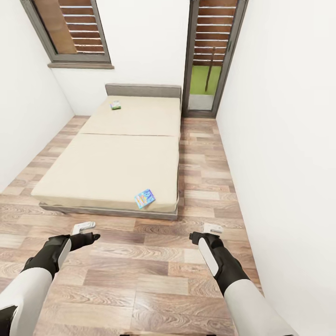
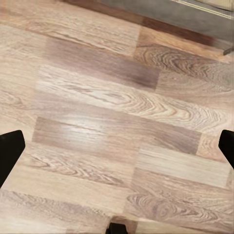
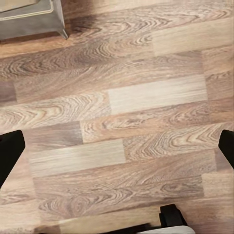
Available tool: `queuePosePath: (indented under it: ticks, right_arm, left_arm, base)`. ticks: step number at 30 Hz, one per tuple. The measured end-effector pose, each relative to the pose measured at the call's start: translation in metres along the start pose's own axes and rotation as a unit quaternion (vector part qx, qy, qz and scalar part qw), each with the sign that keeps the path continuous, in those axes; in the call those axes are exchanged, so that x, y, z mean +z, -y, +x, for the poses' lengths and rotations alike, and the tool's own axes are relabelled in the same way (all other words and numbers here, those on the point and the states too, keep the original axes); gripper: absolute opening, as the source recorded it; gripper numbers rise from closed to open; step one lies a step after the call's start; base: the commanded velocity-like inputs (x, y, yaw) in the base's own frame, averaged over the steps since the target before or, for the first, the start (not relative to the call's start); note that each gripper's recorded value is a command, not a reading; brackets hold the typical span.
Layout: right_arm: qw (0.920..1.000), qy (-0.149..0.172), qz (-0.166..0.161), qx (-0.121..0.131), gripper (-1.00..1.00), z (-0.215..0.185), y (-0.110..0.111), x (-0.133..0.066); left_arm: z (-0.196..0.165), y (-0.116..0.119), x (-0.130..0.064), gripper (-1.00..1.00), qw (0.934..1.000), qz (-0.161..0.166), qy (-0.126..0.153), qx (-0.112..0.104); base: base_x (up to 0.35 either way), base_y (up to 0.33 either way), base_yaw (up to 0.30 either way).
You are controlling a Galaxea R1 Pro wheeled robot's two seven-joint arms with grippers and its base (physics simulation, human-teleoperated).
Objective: Put all the toys in the child's room - the three board games (two on the bed and one on the table), the two jigsaw puzzles on the table, and the tennis ball on the table - inside the toy box on the table in the child's room.
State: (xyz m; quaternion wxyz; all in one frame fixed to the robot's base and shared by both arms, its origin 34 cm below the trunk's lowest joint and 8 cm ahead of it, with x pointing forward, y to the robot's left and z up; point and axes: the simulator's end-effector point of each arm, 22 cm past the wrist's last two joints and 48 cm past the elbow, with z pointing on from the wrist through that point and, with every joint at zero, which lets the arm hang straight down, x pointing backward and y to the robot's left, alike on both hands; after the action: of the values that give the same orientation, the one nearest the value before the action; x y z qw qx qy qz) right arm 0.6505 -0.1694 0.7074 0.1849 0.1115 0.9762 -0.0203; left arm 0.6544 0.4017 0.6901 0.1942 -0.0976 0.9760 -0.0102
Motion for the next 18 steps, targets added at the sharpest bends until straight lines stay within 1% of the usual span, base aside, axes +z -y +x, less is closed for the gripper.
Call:
queuePosePath:
  ticks: [18]
  right_arm:
    - [0.9998,0.018,-0.001,-0.001,1.0,-0.015,-0.001,-0.012]
  left_arm:
    - [-0.015,0.0,-0.012,1.0,0.9999,0.003,0.015,-0.001]
  base:
    - [0.0,0.0,0.0]
